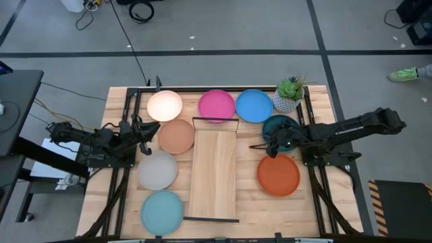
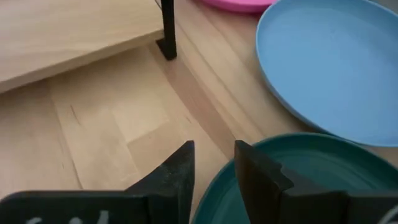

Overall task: Place and stack plates onto a shelf
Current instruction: Put the dark green plate on the shelf

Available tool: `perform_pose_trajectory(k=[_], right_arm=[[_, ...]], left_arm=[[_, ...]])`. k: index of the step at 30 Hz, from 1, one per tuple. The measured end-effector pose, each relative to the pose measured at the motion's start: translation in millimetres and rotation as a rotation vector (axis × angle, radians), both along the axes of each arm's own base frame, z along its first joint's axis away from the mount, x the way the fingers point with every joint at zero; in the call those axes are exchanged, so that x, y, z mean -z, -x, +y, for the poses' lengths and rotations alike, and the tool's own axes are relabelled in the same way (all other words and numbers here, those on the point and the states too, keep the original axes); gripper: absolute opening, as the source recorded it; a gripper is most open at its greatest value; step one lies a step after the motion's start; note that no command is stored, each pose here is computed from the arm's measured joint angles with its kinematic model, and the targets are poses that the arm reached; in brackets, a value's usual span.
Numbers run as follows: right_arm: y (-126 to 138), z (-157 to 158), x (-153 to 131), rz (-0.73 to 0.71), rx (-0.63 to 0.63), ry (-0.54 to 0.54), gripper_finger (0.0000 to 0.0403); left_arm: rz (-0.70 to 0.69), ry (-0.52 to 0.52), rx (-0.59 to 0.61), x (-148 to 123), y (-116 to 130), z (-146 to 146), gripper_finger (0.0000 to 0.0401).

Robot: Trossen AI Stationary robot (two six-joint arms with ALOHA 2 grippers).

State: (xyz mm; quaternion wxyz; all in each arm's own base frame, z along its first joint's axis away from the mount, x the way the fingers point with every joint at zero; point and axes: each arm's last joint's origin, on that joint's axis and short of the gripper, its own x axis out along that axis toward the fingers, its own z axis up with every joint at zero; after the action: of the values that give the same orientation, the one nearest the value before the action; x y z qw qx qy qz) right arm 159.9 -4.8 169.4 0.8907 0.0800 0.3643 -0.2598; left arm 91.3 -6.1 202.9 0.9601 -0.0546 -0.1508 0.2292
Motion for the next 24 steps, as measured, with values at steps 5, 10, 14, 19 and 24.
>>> perform_pose_trajectory(k=[5, 10, 14, 19, 24], right_arm=[[-18.4, 0.9, -5.6, 0.152, 0.034, -0.015, 0.0167], [-30.0, -2.3, -3.0, 0.281, 0.109, -0.049, 0.0211], [-36.2, -8.2, 6.3, 0.342, 0.129, -0.094, 0.0213], [-39.7, -14.4, 21.3, 0.418, 0.154, -0.182, 0.0186], [-40.6, -17.8, 30.8, 0.477, 0.171, -0.198, 0.0144]], left_arm=[[0.034, -0.007, -0.007, -0.7, -3.7, -0.9, 0.0126], [0.066, -0.084, 0.076, -1.7, -7.9, -4.5, 0.0171], [0.053, -0.115, 0.094, -4.3, -8.7, -5.4, 0.0177], [0.068, -0.133, 0.085, -3.8, -8.8, -5.3, 0.0173], [0.066, -0.133, 0.084, -3.9, -8.7, -5.3, 0.0172]])
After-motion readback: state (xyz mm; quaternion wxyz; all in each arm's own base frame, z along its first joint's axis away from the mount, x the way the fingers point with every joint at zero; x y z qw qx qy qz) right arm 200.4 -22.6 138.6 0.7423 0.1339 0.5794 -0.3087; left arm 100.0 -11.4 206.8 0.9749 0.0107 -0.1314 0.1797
